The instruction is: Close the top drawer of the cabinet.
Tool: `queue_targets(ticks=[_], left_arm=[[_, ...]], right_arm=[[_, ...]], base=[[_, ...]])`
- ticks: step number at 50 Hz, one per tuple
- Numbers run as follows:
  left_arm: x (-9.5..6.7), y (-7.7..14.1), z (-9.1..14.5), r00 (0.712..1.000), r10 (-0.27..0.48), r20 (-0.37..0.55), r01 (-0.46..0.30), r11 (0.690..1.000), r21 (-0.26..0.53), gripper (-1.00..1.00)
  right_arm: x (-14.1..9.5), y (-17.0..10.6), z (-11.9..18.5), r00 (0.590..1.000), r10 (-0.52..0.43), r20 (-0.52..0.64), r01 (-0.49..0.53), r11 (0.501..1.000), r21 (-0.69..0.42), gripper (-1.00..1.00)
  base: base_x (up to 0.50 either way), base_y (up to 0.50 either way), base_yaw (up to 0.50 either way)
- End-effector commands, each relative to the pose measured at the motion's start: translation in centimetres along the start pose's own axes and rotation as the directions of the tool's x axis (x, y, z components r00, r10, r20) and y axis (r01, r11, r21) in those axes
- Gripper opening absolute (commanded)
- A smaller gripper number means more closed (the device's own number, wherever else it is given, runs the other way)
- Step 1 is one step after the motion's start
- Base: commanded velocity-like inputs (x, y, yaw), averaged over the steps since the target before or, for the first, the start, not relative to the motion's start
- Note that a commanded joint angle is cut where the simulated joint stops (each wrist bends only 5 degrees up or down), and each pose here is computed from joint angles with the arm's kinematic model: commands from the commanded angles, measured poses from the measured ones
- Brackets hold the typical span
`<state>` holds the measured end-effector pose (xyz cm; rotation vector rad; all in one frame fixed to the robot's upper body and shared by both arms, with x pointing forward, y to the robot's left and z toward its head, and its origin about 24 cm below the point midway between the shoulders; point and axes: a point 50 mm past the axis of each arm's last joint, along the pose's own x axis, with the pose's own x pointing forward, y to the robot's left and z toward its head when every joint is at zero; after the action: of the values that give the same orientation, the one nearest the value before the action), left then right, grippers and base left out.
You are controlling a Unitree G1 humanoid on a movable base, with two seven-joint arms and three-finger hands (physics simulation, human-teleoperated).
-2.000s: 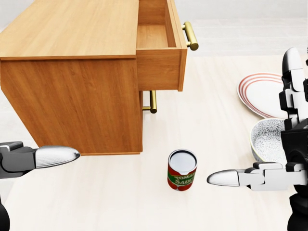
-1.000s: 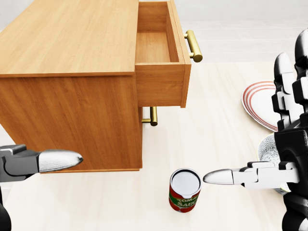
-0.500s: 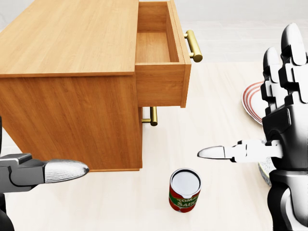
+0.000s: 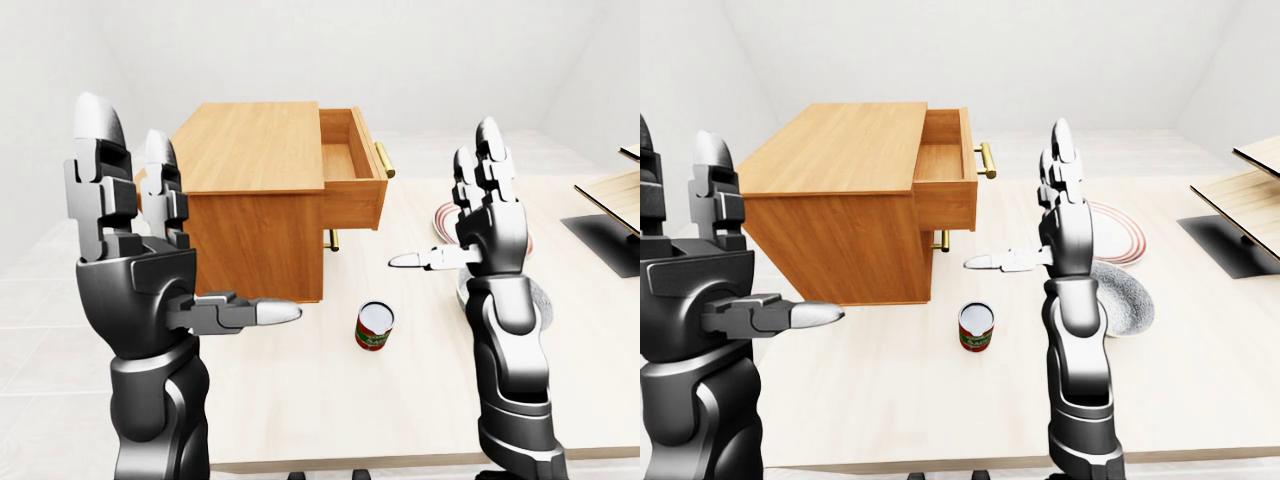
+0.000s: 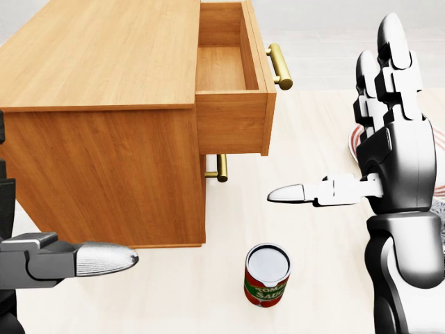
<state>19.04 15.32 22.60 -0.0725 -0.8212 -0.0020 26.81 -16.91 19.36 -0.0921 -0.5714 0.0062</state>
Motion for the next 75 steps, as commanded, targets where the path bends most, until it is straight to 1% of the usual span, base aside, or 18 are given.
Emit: queue_targets(ticks=[1, 7, 10, 12, 19, 21, 24, 28, 38, 40, 45, 49, 54, 57, 62, 64, 69, 75], left_arm=[[-0.1, 0.0, -0.1, 1.0, -0.003, -0.005, 0.003, 1.0, 0.001, 1.0], [-0.1, 0.0, -0.1, 1.0, -0.003, -0.005, 0.003, 1.0, 0.001, 1.0], [-0.2, -0.1, 0.0, 1.0, -0.005, -0.005, 0.005, 1.0, 0.0, 1.0], [-0.2, -0.1, 0.0, 1.0, -0.008, -0.006, 0.008, 1.0, -0.001, 1.0], [-0.2, -0.1, 0.0, 1.0, -0.008, -0.008, 0.008, 1.0, 0.003, 1.0], [-0.2, -0.1, 0.2, 1.0, -0.008, 0.002, 0.008, 1.0, 0.004, 1.0], [-0.1, 0.2, -0.3, 1.0, 0.012, -0.013, -0.012, 1.0, 0.011, 1.0], [-0.1, 0.1, 0.0, 1.0, 0.01, -0.001, -0.01, 1.0, 0.008, 1.0], [-0.2, 0.1, -0.1, 1.0, 0.007, -0.011, -0.007, 1.0, 0.01, 1.0], [-0.2, 0.1, -0.2, 1.0, 0.007, -0.015, -0.007, 1.0, 0.011, 1.0], [-0.2, 0.1, -0.1, 1.0, 0.006, -0.008, -0.006, 1.0, 0.008, 1.0], [-0.3, 0.2, -0.2, 1.0, 0.007, -0.016, -0.007, 1.0, 0.01, 1.0], [-0.2, 0.1, 0.1, 1.0, 0.004, -0.001, -0.004, 1.0, 0.008, 1.0], [-0.3, 0.1, 0.0, 1.0, 0.003, -0.012, -0.003, 1.0, 0.011, 1.0], [-0.3, 0.1, 0.0, 1.0, 0.004, -0.011, -0.004, 1.0, 0.011, 1.0], [-0.3, 0.1, -0.2, 1.0, 0.004, -0.022, -0.003, 1.0, 0.013, 1.0], [-0.4, -0.1, 0.1, 1.0, -0.002, -0.011, 0.002, 1.0, 0.011, 1.0], [-0.4, 0.1, -0.2, 1.0, 0.0, -0.021, 0.001, 1.0, 0.013, 1.0]], right_arm=[[0.5, 0.2, -0.1, 1.0, 0.007, -0.001, -0.007, 1.0, 0.0, 1.0], [0.5, 0.2, -0.1, 1.0, 0.007, -0.001, -0.007, 1.0, 0.0, 1.0], [0.5, 0.0, -0.9, 0.999, -0.003, -0.033, 0.004, 1.0, 0.005, 1.0], [0.6, 0.0, -1.0, 0.999, -0.003, -0.035, 0.004, 0.999, 0.034, 1.0], [1.2, 0.5, -2.9, 0.994, 0.013, -0.11, -0.005, 0.997, 0.08, 1.0], [1.1, 0.8, -3.9, 0.988, 0.024, -0.149, -0.01, 0.996, 0.094, 1.0], [1.1, 1.2, -5.1, 0.979, 0.041, -0.199, -0.017, 0.992, 0.121, 1.0], [1.3, 1.3, -5.6, 0.974, 0.05, -0.221, -0.021, 0.991, 0.131, 1.0], [1.0, 2.1, -7.2, 0.956, 0.083, -0.282, -0.04, 0.987, 0.156, 1.0], [1.0, 2.4, -7.3, 0.952, 0.102, -0.288, -0.063, 0.988, 0.142, 1.0], [1.1, 2.8, -7.6, 0.946, 0.13, -0.296, -0.087, 0.984, 0.152, 1.0], [1.8, 3.0, -7.3, 0.95, 0.134, -0.283, -0.092, 0.983, 0.157, 1.0], [2.4, 3.2, -7.4, 0.949, 0.134, -0.286, -0.09, 0.983, 0.162, 1.0], [2.7, 3.6, -8.3, 0.935, 0.153, -0.319, -0.104, 0.981, 0.166, 1.0], [3.4, 3.6, -8.6, 0.93, 0.147, -0.336, -0.099, 0.983, 0.156, 1.0], [3.7, 3.9, -9.3, 0.917, 0.158, -0.367, -0.104, 0.981, 0.161, 1.0], [4.2, 4.3, -10.2, 0.897, 0.168, -0.408, -0.104, 0.979, 0.174, 1.0], [4.7, 4.6, -10.7, 0.885, 0.178, -0.431, -0.11, 0.978, 0.178, 1.0]], base=[[0.0, 0.0, 0.0], [0.0, 0.0, 0.0], [0.0, 0.0, 0.0], [0.0, 0.0, 0.0], [0.0, 0.0, 0.0], [0.0, 0.0, 0.0], [0.0, 0.0, 0.0], [0.0, 0.0, 0.0], [0.0, 0.0, 0.0], [0.0, 0.0, 0.0], [0.0, 0.0, 0.0], [0.0, 0.0, 0.0], [0.0, 0.0, 0.0], [0.0, 0.0, 0.0], [0.0, 0.0, 0.0], [0.0, 0.0, 0.0], [0.0, 0.0, 0.0], [0.0, 0.0, 0.0]])
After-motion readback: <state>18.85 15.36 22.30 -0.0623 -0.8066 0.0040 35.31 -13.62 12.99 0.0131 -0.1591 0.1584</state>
